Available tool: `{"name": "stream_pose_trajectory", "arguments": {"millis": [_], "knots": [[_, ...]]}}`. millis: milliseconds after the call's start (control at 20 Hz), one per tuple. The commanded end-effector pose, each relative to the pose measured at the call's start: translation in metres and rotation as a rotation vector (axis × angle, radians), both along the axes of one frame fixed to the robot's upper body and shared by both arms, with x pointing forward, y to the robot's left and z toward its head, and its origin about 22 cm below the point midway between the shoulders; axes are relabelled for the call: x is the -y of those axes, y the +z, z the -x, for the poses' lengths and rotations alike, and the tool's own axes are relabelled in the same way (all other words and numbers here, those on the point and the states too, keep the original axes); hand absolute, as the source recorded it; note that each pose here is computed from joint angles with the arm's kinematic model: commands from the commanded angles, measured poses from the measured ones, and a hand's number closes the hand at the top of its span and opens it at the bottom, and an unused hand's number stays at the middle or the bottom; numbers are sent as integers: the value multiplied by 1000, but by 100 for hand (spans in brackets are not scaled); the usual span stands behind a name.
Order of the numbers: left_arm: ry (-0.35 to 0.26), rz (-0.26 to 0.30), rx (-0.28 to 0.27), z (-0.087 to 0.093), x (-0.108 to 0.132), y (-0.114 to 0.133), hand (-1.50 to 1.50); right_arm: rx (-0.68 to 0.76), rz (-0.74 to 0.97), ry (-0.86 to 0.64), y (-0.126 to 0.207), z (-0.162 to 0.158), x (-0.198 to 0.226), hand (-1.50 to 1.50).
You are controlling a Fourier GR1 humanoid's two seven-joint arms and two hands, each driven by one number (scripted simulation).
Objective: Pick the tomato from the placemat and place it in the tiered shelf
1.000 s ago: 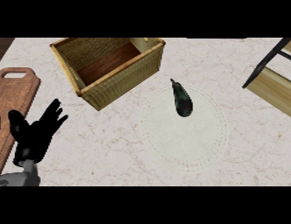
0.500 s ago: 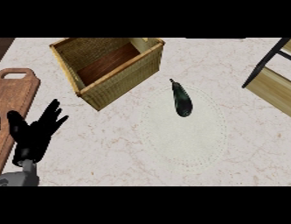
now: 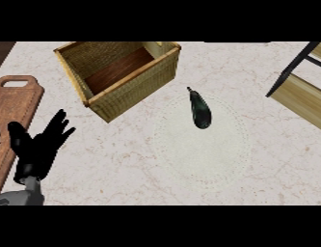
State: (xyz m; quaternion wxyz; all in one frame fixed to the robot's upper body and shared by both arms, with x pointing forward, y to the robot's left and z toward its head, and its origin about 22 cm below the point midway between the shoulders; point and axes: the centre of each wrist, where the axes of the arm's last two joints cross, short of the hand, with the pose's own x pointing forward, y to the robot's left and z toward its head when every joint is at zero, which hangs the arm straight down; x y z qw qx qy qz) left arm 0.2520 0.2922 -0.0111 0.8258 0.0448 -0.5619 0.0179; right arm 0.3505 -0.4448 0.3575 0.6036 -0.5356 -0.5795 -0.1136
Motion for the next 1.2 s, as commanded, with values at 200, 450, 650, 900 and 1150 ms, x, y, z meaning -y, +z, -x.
{"name": "stream_pose_trajectory", "arguments": {"millis": [200,450,650,900,1150], "knots": [[-9,11,-72,0,14,-26,0,262,-178,-23,39,15,5,-150],[5,12,-86,10,1,-22,0,343,-125,-190,35,43,34,-150],[-3,21,-86,4,16,-19,0,389,-134,-318,54,82,63,-150],[30,5,-102,32,-1,-25,0,469,-183,-408,40,130,91,-150],[48,6,-92,23,-6,-27,0,449,-222,-335,50,181,96,-150]]}}
